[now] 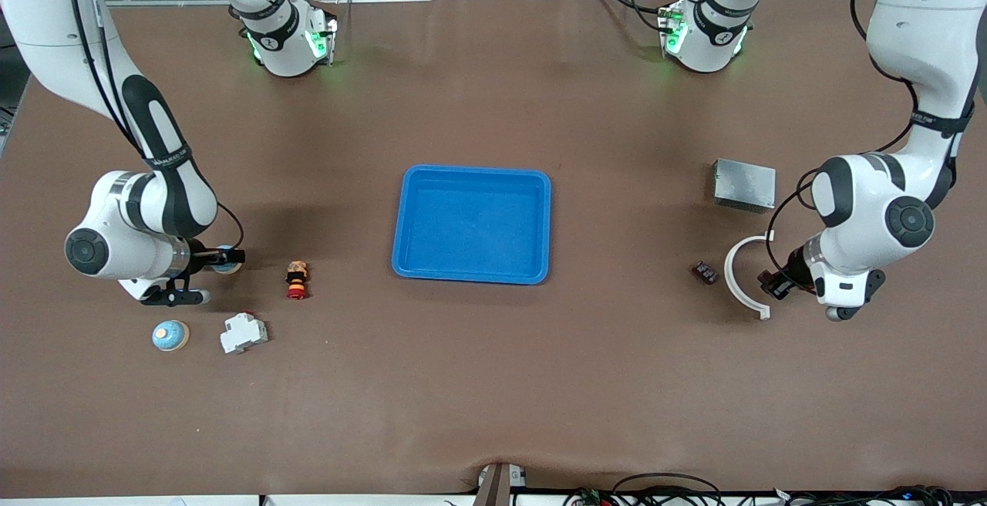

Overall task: Place electrolytic capacitor and blue bell in tray
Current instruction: 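Lift the capacitor with the left gripper while the right gripper lifts the bell, then lower the capacitor into the tray while the right gripper places the bell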

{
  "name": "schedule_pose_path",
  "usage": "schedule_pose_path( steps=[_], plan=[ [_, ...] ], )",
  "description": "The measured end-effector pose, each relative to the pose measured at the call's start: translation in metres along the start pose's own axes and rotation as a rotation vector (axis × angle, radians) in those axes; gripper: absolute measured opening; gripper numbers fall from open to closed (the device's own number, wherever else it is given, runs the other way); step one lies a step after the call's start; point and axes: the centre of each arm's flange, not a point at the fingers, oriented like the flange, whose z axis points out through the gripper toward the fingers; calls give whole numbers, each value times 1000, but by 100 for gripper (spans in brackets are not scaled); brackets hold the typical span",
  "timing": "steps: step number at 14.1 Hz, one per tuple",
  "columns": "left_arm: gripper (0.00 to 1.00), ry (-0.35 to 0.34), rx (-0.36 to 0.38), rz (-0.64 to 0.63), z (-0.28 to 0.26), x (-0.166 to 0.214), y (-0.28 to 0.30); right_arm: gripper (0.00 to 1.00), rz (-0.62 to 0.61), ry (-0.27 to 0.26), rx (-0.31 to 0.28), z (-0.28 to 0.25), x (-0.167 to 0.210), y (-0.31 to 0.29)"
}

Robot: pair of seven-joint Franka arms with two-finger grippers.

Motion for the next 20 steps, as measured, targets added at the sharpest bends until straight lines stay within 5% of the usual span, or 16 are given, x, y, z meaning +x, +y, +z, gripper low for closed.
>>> schedule_pose_path(
  steps=[2, 3, 8, 12, 16, 20],
  plan=[
    [33, -11, -1, 39, -34, -19, 22, 69, -2, 2, 0, 0, 1, -1],
    [33, -20, 1, 41, -52, -34, 37, 67, -4, 3, -1, -1, 1, -1],
    [33, -54, -28, -90, -83, -109, 109, 67, -6, -1, 0, -1, 1, -2],
    [33, -69, -52, -142, -95, -178, 169, 67, -15, -65, 5, -35, -2, -22],
    [33, -89, -45, -177, -85, -253, 223, 67, 114, -114, -35, -106, -27, -107],
    [33, -86, -23, -234, -54, -301, 265, 67, 240, -108, -61, -130, -54, -218]
  ],
)
